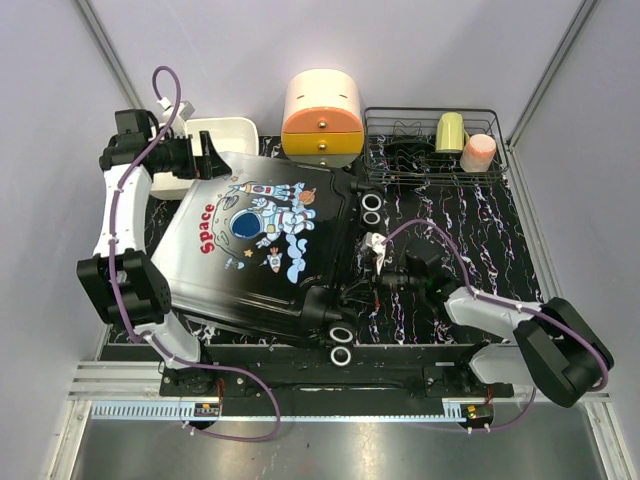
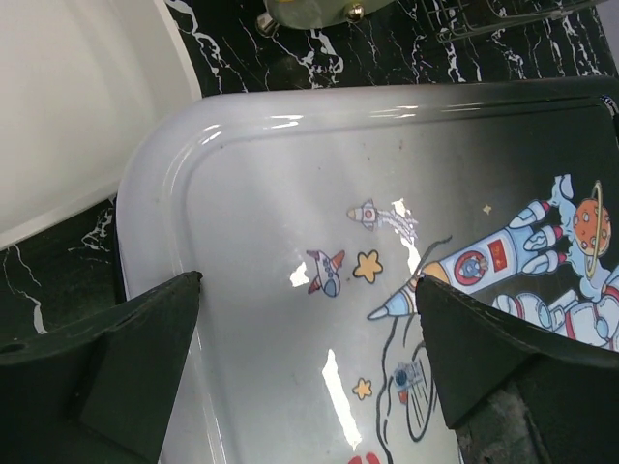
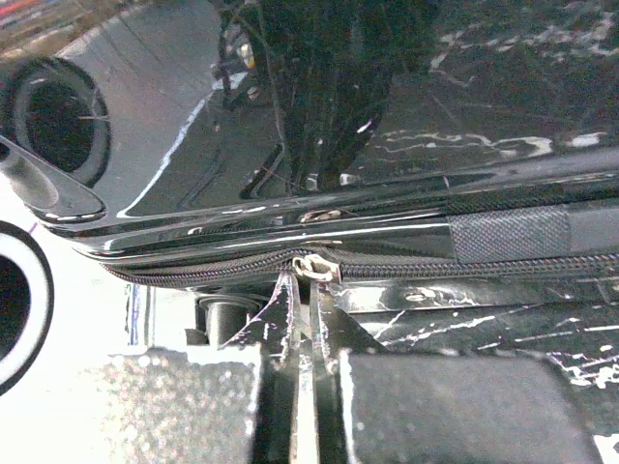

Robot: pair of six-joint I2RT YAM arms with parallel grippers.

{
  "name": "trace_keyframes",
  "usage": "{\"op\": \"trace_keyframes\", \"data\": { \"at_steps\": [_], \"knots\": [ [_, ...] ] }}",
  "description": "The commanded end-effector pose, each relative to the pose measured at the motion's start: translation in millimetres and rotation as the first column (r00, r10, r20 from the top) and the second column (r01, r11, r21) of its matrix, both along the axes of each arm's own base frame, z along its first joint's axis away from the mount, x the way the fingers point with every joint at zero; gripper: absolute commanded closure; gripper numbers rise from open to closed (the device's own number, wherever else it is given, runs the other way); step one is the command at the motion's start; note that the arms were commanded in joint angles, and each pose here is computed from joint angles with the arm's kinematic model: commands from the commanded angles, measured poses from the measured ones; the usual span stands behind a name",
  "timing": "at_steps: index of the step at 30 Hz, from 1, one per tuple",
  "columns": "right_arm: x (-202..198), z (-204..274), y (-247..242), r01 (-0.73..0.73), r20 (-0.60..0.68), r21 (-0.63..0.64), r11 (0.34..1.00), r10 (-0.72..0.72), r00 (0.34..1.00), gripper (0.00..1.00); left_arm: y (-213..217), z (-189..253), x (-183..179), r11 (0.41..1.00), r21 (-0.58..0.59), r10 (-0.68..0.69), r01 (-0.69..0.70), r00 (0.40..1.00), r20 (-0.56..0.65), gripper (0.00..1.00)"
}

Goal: Open, take out, and arrange the luggage

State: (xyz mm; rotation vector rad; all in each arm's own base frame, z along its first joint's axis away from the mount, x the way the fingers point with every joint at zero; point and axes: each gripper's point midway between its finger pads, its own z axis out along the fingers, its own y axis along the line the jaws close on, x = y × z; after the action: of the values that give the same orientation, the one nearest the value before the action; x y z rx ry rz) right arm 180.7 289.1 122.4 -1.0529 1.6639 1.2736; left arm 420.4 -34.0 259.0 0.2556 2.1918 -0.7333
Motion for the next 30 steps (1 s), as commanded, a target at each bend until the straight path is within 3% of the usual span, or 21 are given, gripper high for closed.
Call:
{"op": "trace_keyframes", "data": {
  "at_steps": [1, 8, 13, 20, 22, 23, 27, 30],
  "knots": [
    [32, 34, -6, 0.104, 0.141, 0.042, 0.994, -0.109, 0.984, 1.0, 2, -66, -25, 0.999, 0.053, 0.016, 0.0, 0.955, -0.295, 0.01],
    [125, 35, -56, 0.344, 0.193, 0.005, 0.939, -0.338, 0.921, 1.0, 7, -73, -15, 0.997, 0.073, 0.015, 0.008, 0.951, -0.31, 0.01],
    [144, 48, -44, 0.287, 0.164, 0.06, 0.956, -0.293, 0.942, 1.0, 9, -75, -10, 0.997, 0.073, 0.021, 0.002, 0.949, -0.314, 0.02],
    [187, 42, -51, 0.347, 0.132, 0.069, 0.935, -0.353, 0.926, 0.98, 19, -65, -8, 0.998, 0.066, 0.034, -0.015, 0.955, -0.296, 0.01],
    [182, 45, -57, 0.308, 0.124, 0.083, 0.948, -0.316, 0.94, 0.86, 22, -53, -10, 1.0, 0.026, 0.025, -0.018, 0.959, -0.281, 0.01],
    [177, 47, -59, 0.299, 0.124, 0.085, 0.95, -0.308, 0.943, 0.69, 24, -50, -11, 1.0, 0.018, 0.025, -0.02, 0.961, -0.274, 0.01],
    [157, 39, -67, 0.263, 0.205, 0.064, 0.963, -0.27, 0.941, 0.38, 30, -32, -18, 0.999, -0.015, 0.028, -0.033, 0.972, -0.234, 0.01],
    [157, 30, -71, 0.293, 0.224, 0.044, 0.955, -0.295, 0.929, 0.3, 29, -24, -23, 0.999, -0.024, 0.03, -0.036, 0.976, -0.218, 0.01]
  ]
}}
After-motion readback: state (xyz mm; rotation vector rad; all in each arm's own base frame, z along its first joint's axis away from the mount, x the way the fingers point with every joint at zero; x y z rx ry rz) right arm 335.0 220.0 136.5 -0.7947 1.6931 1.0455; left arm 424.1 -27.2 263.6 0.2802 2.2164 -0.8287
